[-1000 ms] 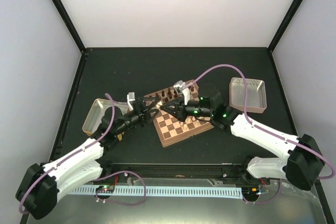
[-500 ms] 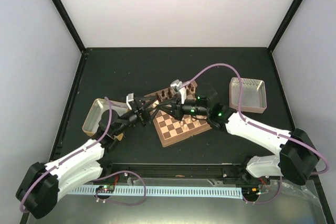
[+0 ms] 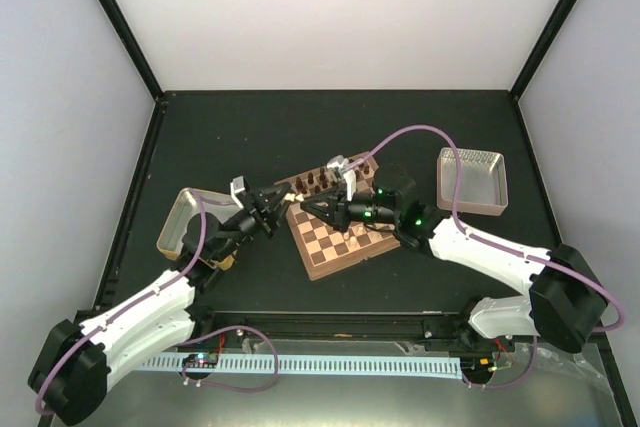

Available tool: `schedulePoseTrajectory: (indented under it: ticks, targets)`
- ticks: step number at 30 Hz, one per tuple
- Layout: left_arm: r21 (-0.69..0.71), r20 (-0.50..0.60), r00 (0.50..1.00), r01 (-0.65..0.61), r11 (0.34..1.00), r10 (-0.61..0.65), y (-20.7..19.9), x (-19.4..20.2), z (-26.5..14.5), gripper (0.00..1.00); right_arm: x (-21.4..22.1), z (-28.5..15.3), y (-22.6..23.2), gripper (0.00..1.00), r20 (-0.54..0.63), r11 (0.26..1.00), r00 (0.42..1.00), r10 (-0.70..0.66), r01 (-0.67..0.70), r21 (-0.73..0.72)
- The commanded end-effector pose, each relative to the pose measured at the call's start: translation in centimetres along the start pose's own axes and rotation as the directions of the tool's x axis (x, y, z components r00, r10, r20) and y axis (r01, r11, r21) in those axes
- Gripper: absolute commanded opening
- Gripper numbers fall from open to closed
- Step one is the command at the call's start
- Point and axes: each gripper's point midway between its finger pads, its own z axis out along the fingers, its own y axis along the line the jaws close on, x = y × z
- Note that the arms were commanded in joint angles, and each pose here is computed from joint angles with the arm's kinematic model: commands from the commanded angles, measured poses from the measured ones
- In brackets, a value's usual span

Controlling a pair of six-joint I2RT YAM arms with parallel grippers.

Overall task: Set up the chess pieces on the board
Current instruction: Place the chess piece on the chessboard.

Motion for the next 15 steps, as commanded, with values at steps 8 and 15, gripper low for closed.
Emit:
schedulePoseTrajectory:
  ticks: [8,15]
  targets:
    - [-0.051,0.037,0.992,-0.121,0.991,0.123,0.1,-1.1,1.1,0.02,0.4,-1.1,-1.0,0.07,0.032,0.997,0.999,-0.012,0.010,0.072]
    - [-0.259,0.029,0.898,-0.417,0.871,0.439,2.9,-2.8,0.3,0.01,1.3,-4.2,-5.9,0.06,0.066,0.921,0.998,0.002,-0.027,0.387]
